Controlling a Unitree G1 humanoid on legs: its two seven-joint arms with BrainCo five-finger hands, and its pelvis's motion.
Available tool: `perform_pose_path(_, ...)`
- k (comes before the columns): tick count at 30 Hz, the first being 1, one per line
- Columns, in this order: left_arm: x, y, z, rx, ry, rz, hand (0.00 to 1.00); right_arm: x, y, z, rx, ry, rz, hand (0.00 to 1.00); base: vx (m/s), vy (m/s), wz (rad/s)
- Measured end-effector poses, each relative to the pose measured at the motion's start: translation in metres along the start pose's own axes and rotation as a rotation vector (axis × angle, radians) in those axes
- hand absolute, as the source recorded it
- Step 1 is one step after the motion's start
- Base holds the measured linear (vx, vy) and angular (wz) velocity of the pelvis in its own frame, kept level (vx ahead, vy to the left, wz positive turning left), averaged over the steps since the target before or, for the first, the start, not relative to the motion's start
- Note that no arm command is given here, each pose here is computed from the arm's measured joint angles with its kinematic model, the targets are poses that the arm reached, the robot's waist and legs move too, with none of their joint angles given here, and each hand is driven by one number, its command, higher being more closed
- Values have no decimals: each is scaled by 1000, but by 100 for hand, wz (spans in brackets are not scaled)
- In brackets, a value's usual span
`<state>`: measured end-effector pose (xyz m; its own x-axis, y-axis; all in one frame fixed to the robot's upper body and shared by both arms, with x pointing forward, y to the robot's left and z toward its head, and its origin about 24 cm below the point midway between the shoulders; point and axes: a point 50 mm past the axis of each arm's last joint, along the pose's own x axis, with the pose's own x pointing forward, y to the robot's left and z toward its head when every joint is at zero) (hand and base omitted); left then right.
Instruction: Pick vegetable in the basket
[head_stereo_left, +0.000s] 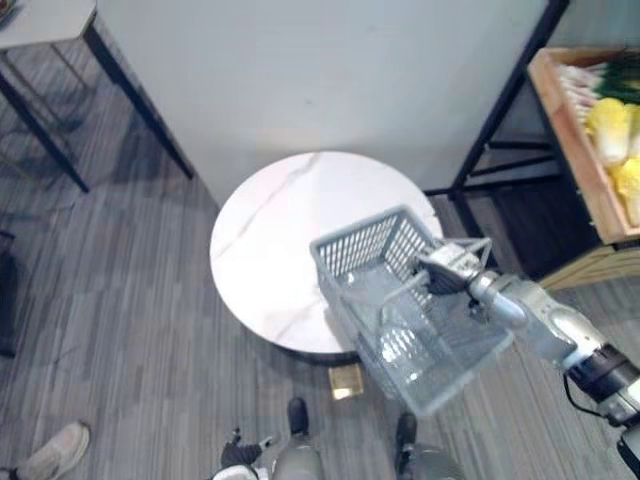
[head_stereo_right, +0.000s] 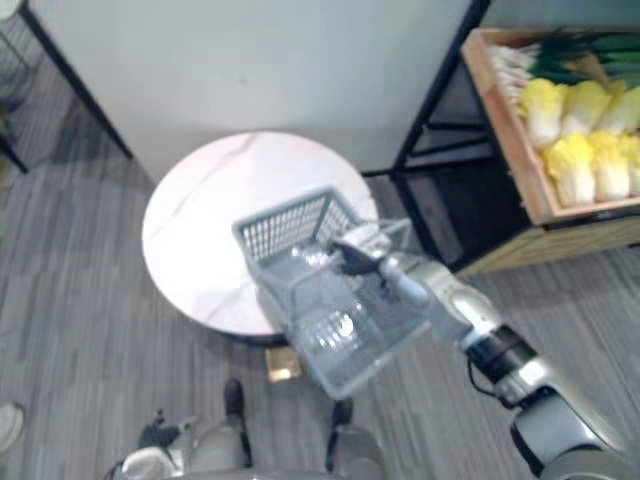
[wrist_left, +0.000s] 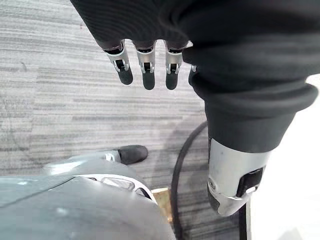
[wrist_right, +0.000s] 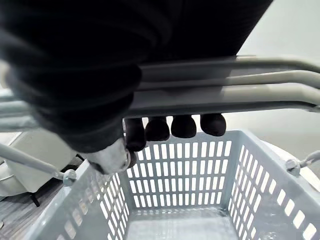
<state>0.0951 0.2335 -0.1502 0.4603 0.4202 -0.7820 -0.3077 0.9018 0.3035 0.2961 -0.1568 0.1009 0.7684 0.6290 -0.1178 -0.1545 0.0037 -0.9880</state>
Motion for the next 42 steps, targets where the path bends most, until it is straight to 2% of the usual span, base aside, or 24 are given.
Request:
perform_pose_path(6,-3,1,-12,48,32,-17,0,-60,71,-19,124,171,210,100,40,2,-16)
perform_pose_path(14,-12,-1,-38,92,108,-63,0,-137,121,-34,181,426,322,100,40,16,-4)
perform_pose_path(19,-17,2,-49,101,135,-61,0,-189,144,-47,172,620,395,100,36,20,-14)
perform_pose_path(25,-21,0,-55,135,145,-88,0,-233,152,-59,174,826,397,100,-14,19,-7)
perform_pose_path(33,-14,20,-46,210,110,-43,0,-230,171,-59,246,966,339,100,-26,60,-65)
perform_pose_path(35,-8,39,-37,202,90,15,0,-224,173,-58,263,963,323,100,18,24,-114)
perform_pose_path(37,-11,28,-44,164,122,-3,0,-217,160,-75,223,997,259,100,-59,-15,-120)
perform_pose_path(42,-10,16,-37,172,92,-36,0,-221,159,-82,220,1037,259,100,-27,-82,-81)
